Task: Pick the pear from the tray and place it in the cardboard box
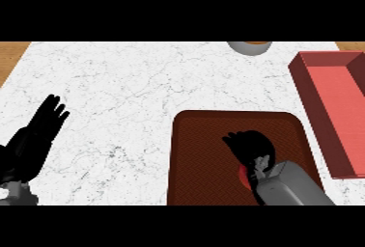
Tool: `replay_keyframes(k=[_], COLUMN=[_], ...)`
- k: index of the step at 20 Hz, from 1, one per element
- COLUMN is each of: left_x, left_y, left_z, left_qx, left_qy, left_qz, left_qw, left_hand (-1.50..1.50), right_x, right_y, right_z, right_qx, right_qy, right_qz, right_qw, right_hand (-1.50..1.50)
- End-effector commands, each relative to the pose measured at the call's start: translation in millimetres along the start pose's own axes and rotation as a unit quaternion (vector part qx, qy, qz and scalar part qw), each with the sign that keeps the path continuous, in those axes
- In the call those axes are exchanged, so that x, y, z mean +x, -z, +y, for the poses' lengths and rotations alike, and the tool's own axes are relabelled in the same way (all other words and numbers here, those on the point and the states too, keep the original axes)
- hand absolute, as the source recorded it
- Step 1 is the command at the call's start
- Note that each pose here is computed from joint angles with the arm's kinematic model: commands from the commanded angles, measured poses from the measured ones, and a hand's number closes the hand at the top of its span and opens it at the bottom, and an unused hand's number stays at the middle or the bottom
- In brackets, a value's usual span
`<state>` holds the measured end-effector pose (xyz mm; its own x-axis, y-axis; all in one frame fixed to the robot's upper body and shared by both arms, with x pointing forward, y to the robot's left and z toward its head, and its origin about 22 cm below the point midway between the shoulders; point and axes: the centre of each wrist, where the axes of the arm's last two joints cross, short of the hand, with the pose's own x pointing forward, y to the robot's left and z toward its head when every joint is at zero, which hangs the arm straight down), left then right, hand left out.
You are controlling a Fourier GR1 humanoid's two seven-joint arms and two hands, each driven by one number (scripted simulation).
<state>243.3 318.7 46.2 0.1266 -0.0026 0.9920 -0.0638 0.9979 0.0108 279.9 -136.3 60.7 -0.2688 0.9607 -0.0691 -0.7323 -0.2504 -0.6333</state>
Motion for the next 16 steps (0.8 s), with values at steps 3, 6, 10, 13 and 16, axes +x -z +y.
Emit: replay_keyframes(k=[3,6,10,13,16], left_x=[-5,9,9,11,18], left_y=[8,2,-6,-4,6], left_z=[4,8,8,6,12], left_qx=[-0.002,-0.003,0.000,-0.005,-0.003], left_qy=[0.003,-0.007,0.003,0.003,-0.003], left_qz=[-0.002,-0.003,0.013,-0.005,-0.006], left_qw=[1.0000,1.0000,0.9999,1.0000,1.0000], left_hand=[0.00,0.00,0.00,0.00,0.00], right_x=[15,-9,-4,-31,10], right_y=[6,21,14,20,19], right_z=[0,-13,15,4,1], right_qx=[0.002,-0.038,-0.033,-0.037,-0.049], right_qy=[0.009,0.000,-0.013,-0.010,-0.021], right_qz=[0.001,-0.011,-0.048,-0.050,-0.051], right_qw=[1.000,0.999,0.998,0.998,0.997], right_hand=[-1.50,1.50,1.50,1.50,1.50])
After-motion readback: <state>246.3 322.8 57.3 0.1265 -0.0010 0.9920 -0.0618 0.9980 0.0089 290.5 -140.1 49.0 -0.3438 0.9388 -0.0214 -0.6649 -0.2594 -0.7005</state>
